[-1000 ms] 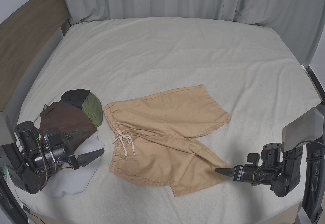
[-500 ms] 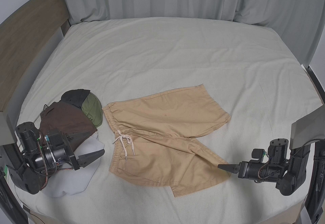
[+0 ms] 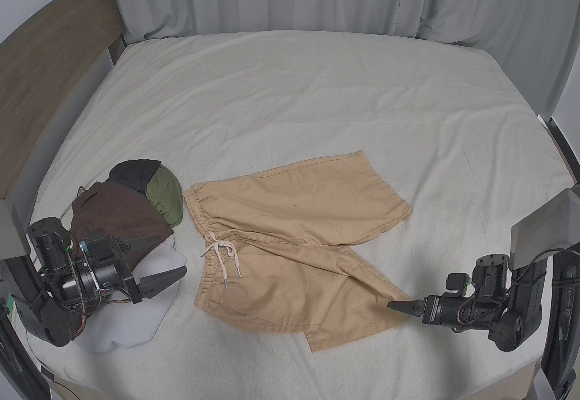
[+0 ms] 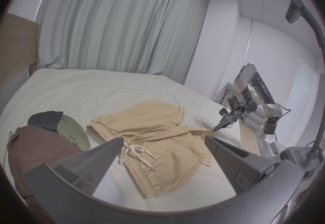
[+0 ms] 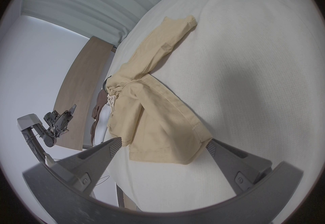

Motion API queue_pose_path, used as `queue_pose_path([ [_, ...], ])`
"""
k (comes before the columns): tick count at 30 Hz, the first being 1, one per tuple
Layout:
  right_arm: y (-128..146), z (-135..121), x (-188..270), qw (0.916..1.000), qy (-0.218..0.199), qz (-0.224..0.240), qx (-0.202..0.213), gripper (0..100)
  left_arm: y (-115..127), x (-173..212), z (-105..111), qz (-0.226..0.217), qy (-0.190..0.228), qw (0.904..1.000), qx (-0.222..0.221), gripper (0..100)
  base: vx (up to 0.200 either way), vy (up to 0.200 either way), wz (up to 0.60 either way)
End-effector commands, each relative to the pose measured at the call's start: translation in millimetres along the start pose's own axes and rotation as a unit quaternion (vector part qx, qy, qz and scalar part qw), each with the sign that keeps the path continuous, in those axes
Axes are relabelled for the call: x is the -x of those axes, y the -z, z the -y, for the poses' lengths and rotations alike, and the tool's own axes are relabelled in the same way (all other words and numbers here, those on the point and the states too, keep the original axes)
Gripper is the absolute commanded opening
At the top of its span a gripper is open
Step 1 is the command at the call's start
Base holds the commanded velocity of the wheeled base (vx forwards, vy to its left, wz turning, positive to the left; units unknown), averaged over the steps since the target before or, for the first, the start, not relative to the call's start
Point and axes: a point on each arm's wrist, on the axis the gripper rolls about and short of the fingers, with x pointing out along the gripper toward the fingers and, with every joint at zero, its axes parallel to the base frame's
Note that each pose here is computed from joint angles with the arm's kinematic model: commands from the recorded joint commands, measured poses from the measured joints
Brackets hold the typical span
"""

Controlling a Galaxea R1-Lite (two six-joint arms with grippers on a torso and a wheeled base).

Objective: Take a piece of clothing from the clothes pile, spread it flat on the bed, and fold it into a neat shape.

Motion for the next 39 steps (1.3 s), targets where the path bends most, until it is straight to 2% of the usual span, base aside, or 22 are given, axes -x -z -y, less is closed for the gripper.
queue_pose_path([
  [1, 1.7, 4.0, -1.3, 1.0, 0.005, -0.004, -0.005, 100, -0.5, 0.2, -0.4, 0.001, -0.001, 1.0, -0.001, 100, 0.0, 0.0, 0.0],
  [2, 2.0, 4.0, -1.0, 1.0, 0.005, -0.004, -0.006, 0, -0.5, 0.2, -0.4, 0.001, -0.001, 1.0, -0.001, 100, 0.0, 0.0, 0.0],
  [17, -0.7, 4.1, 0.0, 1.0, 0.007, 0.003, -0.003, 0, -0.1, 0.3, 0.3, 0.0, 0.0, 1.0, 0.0, 100, 0.0, 0.0, 0.0],
  [22, -14.8, 5.6, 3.2, 0.9992, 0.009, 0.038, 0.005, 0, -0.2, 0.3, 0.3, 0.0, 0.0, 1.0, 0.0, 100, 0.0, 0.0, 0.0],
  [28, -29.6, 6.1, 5.8, 0.9968, 0.009, 0.071, 0.036, 0, -0.3, 0.1, 0.1, 0.0, 0.0, 1.0, 0.0, 100, 0.0, 0.0, 0.0],
  [34, -33.8, 12.8, 5.0, 0.9935, 0.036, 0.088, 0.063, 0, -0.5, 0.2, -0.4, 0.001, -0.002, 1.0, -0.001, 100, 0.0, 0.0, 0.0],
  [39, -41.4, 14.0, 2.5, 0.9902, 0.037, 0.102, 0.087, 0, 0.1, 0.3, -0.3, 0.0, -0.002, 1.0, 0.0, 100, 0.0, 0.0, 0.0],
])
